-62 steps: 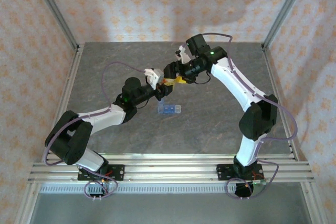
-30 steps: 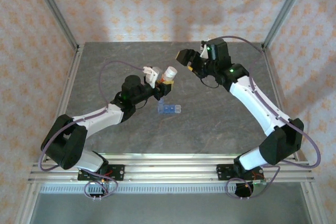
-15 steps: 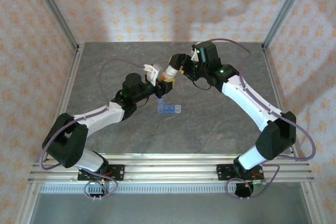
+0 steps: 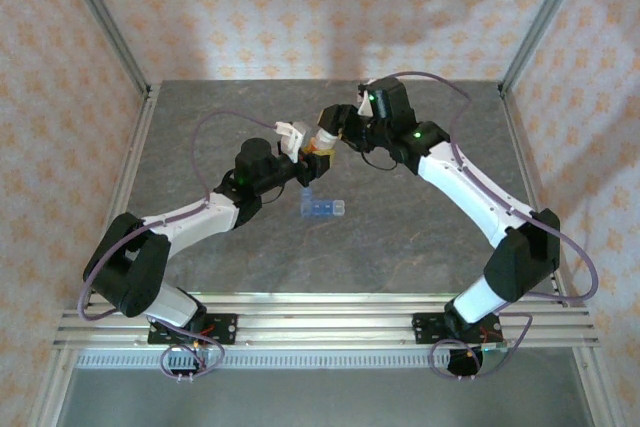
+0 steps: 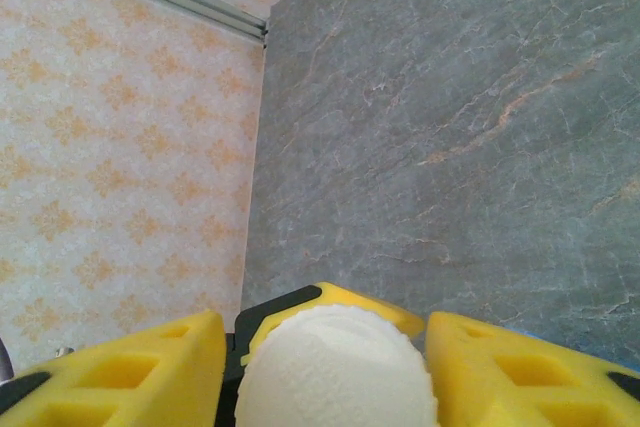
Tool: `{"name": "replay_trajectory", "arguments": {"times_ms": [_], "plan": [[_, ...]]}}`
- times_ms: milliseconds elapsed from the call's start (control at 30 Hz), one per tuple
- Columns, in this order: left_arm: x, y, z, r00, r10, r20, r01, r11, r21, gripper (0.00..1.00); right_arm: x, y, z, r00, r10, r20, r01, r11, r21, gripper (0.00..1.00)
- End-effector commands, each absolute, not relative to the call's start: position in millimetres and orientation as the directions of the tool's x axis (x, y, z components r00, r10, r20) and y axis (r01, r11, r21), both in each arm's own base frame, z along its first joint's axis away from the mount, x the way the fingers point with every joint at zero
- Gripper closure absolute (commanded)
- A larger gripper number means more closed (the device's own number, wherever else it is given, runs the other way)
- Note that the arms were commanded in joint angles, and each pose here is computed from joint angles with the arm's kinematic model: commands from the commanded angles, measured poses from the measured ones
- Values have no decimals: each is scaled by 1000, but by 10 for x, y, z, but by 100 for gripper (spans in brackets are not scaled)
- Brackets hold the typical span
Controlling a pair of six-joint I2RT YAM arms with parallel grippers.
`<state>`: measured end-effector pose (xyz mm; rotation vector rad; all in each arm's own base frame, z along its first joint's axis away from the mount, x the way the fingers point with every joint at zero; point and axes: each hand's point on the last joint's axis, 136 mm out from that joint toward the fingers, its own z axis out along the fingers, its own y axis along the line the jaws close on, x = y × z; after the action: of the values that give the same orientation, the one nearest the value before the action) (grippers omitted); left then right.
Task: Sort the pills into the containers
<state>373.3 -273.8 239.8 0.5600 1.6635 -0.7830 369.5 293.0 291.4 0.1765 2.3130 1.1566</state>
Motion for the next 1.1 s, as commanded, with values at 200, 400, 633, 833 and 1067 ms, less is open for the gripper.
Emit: {"name": "replay_trajectory", "arguments": {"times_ms": [200, 400, 633, 833, 1067], "plan": [[3780, -2771, 2598, -209, -75, -975, 744, 634, -209, 100, 3703, 2979, 3004, -824, 265, -501, -232, 649, 725, 65], [3734, -2726, 2874, -245, -206, -947, 783, 534, -319, 100, 3675, 2988, 3002, -794, 107, -598, -457, 543, 704, 67], [3688, -2673, 2989, -263, -234, -936, 791, 503, -348, 100, 3633, 3046, 3099, -801, 74, -594, -522, 399, 754, 54], [3764, -2587, 2805, -250, -141, -958, 747, 601, -283, 100, 3693, 2776, 3332, -766, 224, -602, -434, 511, 742, 20], [3831, -2499, 2636, -218, -17, -976, 705, 689, -170, 100, 3854, 2444, 3181, -759, 442, -477, -143, 602, 785, 18]]}}
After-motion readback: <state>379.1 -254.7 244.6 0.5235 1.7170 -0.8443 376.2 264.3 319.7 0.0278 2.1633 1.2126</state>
